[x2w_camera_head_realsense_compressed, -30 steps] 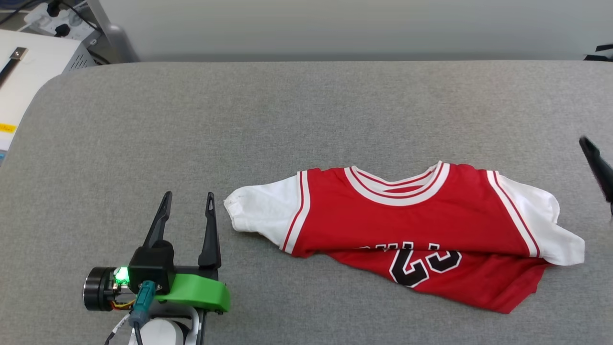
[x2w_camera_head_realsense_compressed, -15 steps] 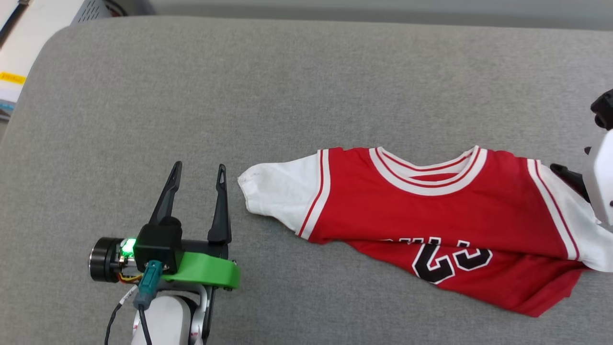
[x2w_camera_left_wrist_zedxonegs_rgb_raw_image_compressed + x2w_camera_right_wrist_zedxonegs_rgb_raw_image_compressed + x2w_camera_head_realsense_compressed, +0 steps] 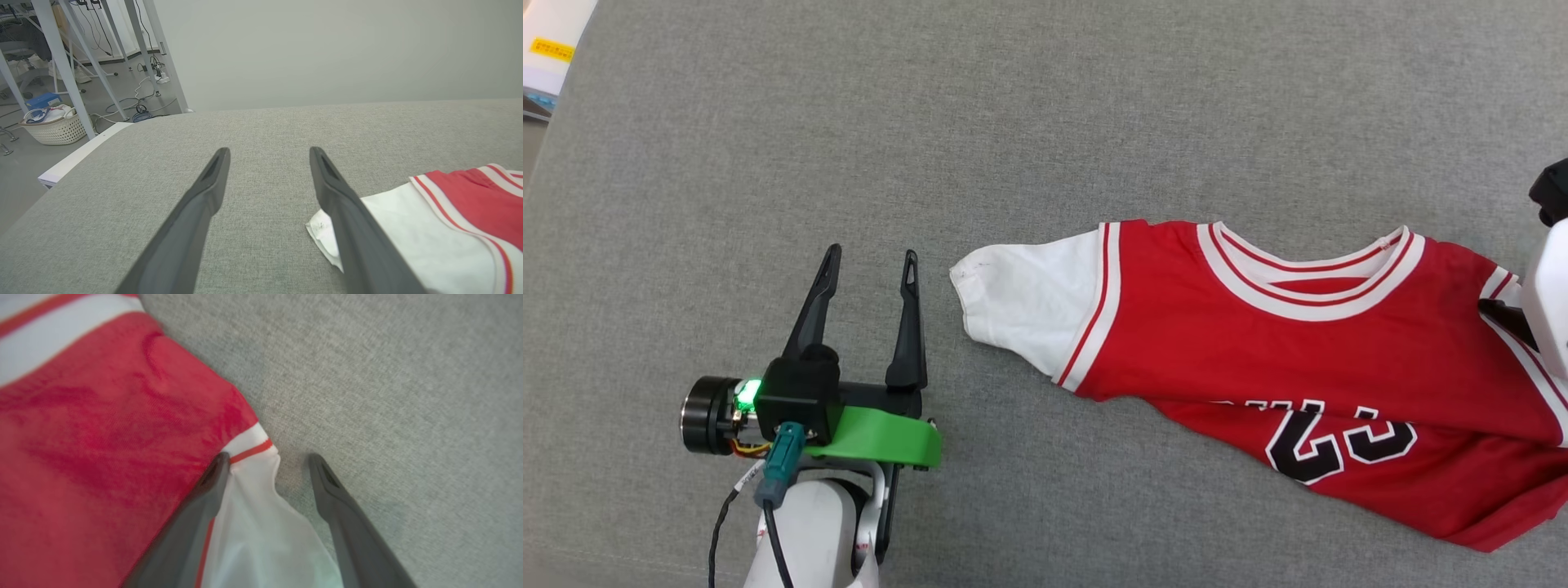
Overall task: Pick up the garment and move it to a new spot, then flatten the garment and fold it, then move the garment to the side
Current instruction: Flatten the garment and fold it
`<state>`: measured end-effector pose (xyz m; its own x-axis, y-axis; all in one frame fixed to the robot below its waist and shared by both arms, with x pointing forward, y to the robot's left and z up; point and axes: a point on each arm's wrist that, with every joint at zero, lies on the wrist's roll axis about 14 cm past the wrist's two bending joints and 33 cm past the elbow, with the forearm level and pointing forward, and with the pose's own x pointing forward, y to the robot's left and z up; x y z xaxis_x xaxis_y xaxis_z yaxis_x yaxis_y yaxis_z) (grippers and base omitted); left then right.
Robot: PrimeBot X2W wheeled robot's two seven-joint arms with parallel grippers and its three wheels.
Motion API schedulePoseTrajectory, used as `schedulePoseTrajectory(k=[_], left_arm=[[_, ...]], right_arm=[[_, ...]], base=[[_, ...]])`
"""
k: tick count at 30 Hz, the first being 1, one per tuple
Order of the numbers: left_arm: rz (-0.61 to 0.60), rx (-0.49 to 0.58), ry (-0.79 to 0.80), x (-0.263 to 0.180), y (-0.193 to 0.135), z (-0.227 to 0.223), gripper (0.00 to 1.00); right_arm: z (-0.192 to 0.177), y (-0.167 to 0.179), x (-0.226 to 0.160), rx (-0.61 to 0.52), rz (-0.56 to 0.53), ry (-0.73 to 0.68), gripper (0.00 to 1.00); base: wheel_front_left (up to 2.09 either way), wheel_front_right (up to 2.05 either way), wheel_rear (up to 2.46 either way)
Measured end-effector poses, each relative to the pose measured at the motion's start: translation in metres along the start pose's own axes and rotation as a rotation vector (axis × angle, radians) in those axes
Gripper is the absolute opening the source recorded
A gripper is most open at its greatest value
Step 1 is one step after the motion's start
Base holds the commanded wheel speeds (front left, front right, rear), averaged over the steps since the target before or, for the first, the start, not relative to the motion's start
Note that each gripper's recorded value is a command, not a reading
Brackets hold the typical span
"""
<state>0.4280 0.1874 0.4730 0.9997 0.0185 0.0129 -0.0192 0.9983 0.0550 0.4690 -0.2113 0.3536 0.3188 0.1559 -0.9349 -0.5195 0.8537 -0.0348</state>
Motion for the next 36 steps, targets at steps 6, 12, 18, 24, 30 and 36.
schedulePoseTrajectory(k=[6, 12, 18, 24, 30, 36], left_arm=[[0.001, -0.001, -0.004, 0.002, 0.0, 0.001, 1.0], [0.005, -0.001, -0.019, 0.003, 0.002, 0.006, 1.0], [0.01, 0.004, -0.009, 0.002, 0.004, 0.003, 1.0], [0.016, 0.011, 0.007, 0.005, 0.007, -0.004, 1.0], [0.032, 0.017, 0.025, 0.003, 0.013, -0.009, 1.0], [0.043, 0.017, 0.003, 0.001, 0.017, 0.0, 1.0]], right_arm=[[0.024, -0.002, -0.007, -0.004, -0.001, -0.125, 0.0], [0.087, -0.024, -0.038, -0.053, -0.089, -0.377, 0.0], [0.128, -0.047, -0.048, -0.063, -0.166, -0.486, 0.0], [0.131, -0.046, -0.01, -0.053, -0.172, -0.456, 0.0], [0.096, -0.033, 0.032, 0.013, -0.13, -0.265, 0.0], [0.112, -0.032, 0.014, 0.01, -0.134, -0.415, 1.0]], base=[[0.0, 0.0, 0.0], [0.0, 0.0, 0.0], [0.0, 0.0, 0.0], [0.0, 0.0, 0.0], [0.0, 0.0, 0.0], [0.0, 0.0, 0.0]])
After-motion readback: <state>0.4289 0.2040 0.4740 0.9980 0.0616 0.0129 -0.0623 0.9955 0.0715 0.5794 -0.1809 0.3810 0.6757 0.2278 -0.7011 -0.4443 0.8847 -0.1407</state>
